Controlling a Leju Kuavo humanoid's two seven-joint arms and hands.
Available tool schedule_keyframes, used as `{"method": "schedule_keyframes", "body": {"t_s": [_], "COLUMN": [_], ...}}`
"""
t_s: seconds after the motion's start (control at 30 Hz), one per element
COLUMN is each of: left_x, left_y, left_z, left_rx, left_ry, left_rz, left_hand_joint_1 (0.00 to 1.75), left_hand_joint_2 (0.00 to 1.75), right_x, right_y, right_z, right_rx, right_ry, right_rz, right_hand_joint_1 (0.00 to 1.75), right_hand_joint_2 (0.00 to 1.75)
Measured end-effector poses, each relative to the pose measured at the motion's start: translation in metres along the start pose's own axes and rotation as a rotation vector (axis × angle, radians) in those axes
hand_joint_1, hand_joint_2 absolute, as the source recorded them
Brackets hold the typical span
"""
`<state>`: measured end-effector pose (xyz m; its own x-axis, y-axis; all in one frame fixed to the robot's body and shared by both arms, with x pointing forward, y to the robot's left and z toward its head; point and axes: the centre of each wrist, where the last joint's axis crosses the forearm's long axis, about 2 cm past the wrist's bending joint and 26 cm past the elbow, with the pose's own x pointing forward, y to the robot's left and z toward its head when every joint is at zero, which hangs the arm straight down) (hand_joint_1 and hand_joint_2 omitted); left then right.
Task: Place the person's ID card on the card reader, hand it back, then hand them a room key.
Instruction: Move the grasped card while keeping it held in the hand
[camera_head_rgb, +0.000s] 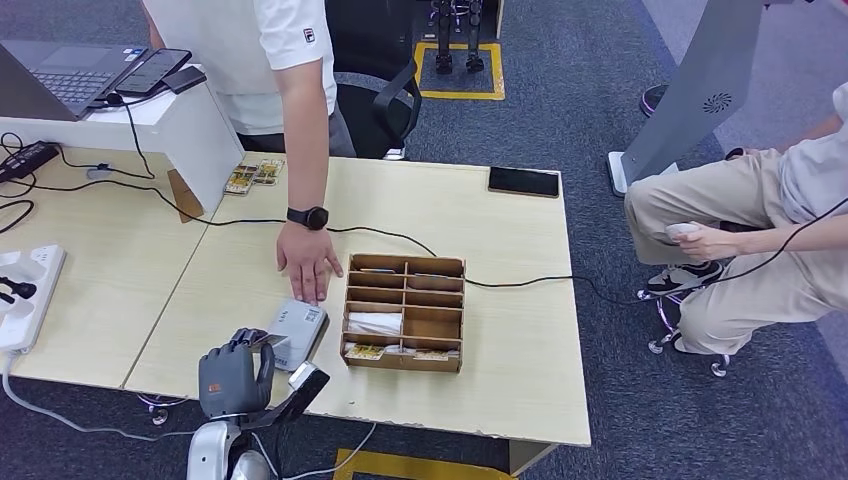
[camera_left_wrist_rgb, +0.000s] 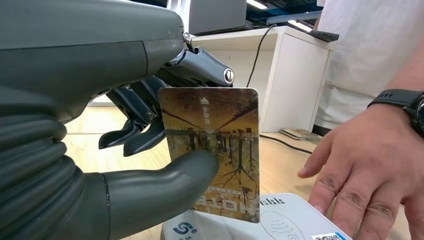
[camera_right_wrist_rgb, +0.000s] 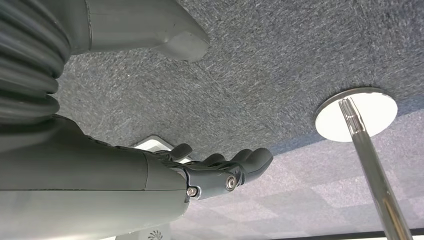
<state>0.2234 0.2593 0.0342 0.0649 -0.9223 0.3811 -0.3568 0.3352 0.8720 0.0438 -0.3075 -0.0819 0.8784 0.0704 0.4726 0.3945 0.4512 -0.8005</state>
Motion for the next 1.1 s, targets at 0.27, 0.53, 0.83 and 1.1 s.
{"method": "schedule_keyframes", "body": {"t_s": [0.27,0.53,0.83,1.1], "left_x": [0.0028,0.0048,0.0058,0.0068], "left_y": [-0.0023,-0.0051,-0.0080,-0.0096], "left_z": [-0.0038,-0.0050,-0.0044,-0.0048], "left_rx": [-0.013,-0.030,-0.046,-0.054], "left_ry": [0.002,-0.004,0.001,0.014], "left_rz": [-0.020,-0.043,-0.052,-0.060], "left_hand_joint_1": [1.75,1.75,1.75,1.75], "left_hand_joint_2": [1.75,1.75,1.75,1.75], "right_x": [0.0001,0.0001,0.0000,0.0000], "right_y": [0.0012,0.0023,0.0032,0.0038], "right_z": [0.0009,0.0017,0.0025,0.0031], "right_rx": [0.007,0.016,0.021,0.024], "right_ry": [-0.002,-0.009,-0.013,-0.013], "right_rz": [0.000,0.005,0.004,0.003], "right_hand_joint_1": [0.00,0.00,0.00,0.00], "right_hand_joint_2": [1.75,1.75,1.75,1.75]}}
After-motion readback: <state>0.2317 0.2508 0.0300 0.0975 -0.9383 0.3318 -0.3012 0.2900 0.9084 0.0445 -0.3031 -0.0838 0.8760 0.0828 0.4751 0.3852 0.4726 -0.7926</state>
